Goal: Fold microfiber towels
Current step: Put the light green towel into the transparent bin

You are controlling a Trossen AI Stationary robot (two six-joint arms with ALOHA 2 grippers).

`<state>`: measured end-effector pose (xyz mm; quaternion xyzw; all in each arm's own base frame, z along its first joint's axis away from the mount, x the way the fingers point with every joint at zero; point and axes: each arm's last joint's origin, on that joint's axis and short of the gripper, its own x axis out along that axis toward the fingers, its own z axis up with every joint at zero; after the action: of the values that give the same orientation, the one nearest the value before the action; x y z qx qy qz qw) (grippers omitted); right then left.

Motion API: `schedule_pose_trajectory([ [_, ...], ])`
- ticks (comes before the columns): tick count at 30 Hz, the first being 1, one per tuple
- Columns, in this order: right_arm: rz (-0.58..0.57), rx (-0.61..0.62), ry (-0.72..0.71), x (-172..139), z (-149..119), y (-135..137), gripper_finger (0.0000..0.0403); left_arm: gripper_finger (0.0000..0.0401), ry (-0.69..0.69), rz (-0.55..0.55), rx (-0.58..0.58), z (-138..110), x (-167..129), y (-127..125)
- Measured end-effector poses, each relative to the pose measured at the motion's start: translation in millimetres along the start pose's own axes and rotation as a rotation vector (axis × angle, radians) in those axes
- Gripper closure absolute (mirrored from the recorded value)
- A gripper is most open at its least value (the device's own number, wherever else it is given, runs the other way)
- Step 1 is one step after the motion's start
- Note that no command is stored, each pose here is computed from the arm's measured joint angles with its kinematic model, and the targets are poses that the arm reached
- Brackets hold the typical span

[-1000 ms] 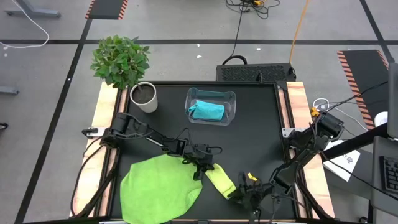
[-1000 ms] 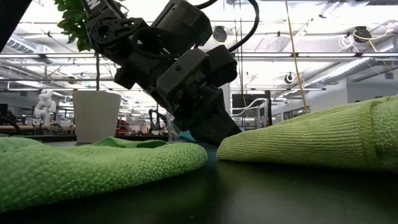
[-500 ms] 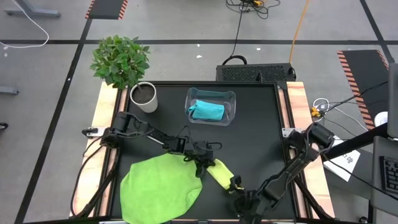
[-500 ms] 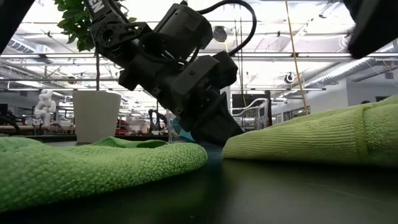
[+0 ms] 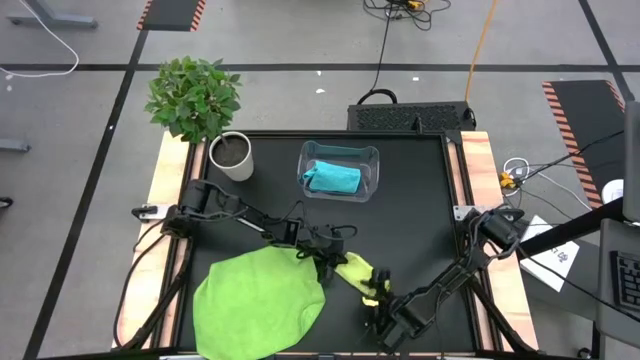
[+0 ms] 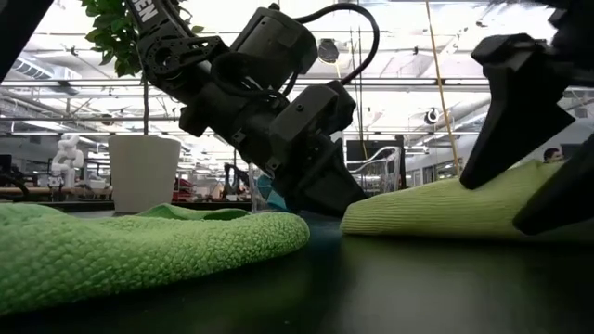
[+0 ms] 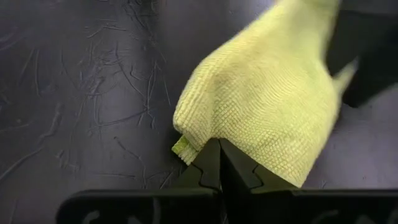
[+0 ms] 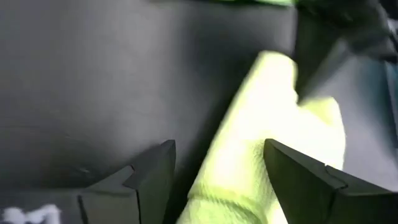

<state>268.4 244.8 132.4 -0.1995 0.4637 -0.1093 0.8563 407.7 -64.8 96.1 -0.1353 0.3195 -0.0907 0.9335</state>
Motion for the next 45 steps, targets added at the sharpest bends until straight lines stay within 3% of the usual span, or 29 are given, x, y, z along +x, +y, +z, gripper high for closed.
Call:
schedule_pose_trajectory([
  [7, -0.015, 0.037, 0.061, 1.4, -4.6, -4.7, 0.0171, 0.0399, -0.004, 0.001, 0.006, -0.1, 0.2, -1.5],
  [24, -0.140, -0.119, 0.158, 4.4, -14.4, -19.7, 0.0186, 0.0397, 0.018, -0.004, 0.036, -3.1, 0.7, -7.5],
  [35, -0.140, -0.120, 0.245, 36.1, -33.4, -39.0, 0.0192, 0.0398, 0.027, -0.017, 0.068, -4.8, 1.1, -11.5],
  [39, -0.130, -0.120, 0.259, 39.7, -35.7, -39.8, 0.0251, 0.0396, 0.027, -0.017, 0.075, -4.9, 1.1, -11.5],
  [43, -0.098, -0.123, 0.271, 39.2, -35.2, -39.6, 0.0370, 0.0399, 0.028, -0.018, 0.075, -4.8, 1.0, -11.6],
  [45, -0.097, -0.134, 0.271, 39.3, -35.2, -39.8, 0.0385, 0.0397, 0.028, -0.018, 0.075, -4.7, 1.0, -11.6],
])
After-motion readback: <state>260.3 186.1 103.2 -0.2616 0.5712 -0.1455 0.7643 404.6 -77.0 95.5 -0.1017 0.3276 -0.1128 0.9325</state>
